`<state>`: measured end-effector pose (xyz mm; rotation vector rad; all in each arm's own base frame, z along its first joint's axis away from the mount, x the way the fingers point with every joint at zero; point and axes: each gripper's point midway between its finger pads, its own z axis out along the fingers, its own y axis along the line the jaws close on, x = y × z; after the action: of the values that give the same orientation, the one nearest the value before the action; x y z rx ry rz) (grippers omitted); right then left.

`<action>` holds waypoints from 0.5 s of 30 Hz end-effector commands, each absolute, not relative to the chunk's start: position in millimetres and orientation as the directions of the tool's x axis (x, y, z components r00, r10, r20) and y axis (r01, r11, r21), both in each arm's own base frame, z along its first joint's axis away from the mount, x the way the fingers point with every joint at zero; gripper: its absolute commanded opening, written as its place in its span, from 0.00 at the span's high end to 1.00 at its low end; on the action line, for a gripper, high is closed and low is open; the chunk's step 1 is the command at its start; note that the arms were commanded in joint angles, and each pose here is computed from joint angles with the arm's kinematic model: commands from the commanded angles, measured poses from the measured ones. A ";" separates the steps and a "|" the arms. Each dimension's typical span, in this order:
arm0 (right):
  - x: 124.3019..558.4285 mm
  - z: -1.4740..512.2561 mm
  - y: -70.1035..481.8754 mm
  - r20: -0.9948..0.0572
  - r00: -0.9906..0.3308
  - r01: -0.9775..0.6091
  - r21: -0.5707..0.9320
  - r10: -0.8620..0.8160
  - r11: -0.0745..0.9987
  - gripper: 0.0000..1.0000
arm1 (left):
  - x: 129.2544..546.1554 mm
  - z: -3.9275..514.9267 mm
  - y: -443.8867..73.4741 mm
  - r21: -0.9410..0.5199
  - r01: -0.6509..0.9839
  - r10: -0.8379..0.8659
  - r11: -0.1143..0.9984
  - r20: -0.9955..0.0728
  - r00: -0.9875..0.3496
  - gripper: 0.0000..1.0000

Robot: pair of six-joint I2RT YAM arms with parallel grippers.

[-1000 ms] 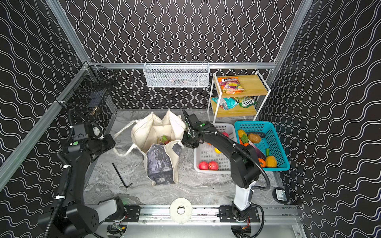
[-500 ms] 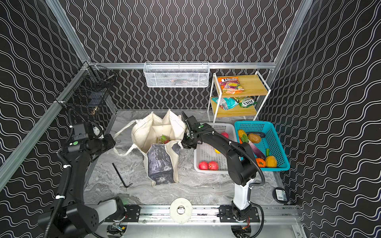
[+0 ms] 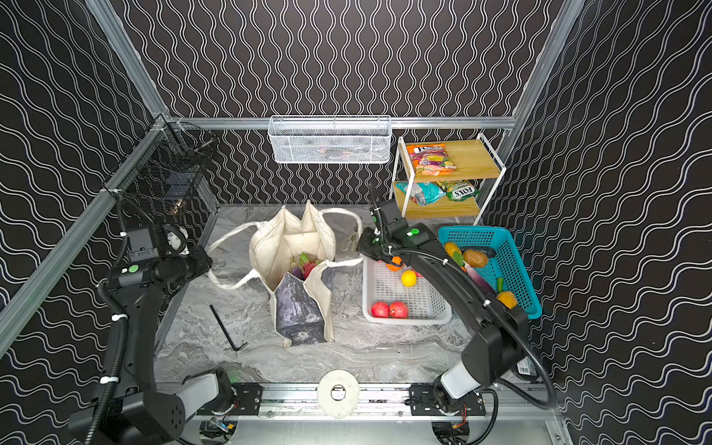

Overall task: Place the food into the grocery bag and tie it
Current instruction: 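Lift the tote bag by both handle straps with both grippers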

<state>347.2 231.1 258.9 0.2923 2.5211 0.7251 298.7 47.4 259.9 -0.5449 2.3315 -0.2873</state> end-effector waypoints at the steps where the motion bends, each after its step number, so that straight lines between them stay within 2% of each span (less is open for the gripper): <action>1: 342.1 281.9 221.1 -0.467 -0.826 0.023 0.530 0.314 0.848 1.00 | 298.1 282.8 35.6 -0.396 -0.236 -0.449 0.887 -0.626 -0.638 1.00; 11: 325.2 366.1 250.0 -0.581 -0.761 -0.264 0.684 0.289 0.681 1.00 | 298.2 354.5 -19.8 -0.545 0.049 -0.419 0.837 -0.695 -0.584 1.00; 15: 320.6 375.6 267.9 -0.578 -0.772 -0.340 0.727 0.264 0.597 1.00 | 298.3 365.9 -45.4 -0.576 0.137 -0.402 0.806 -0.702 -0.589 1.00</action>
<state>323.6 247.7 356.1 0.0451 2.2382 1.0241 296.7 -24.5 347.9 -0.2629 2.1348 -0.6325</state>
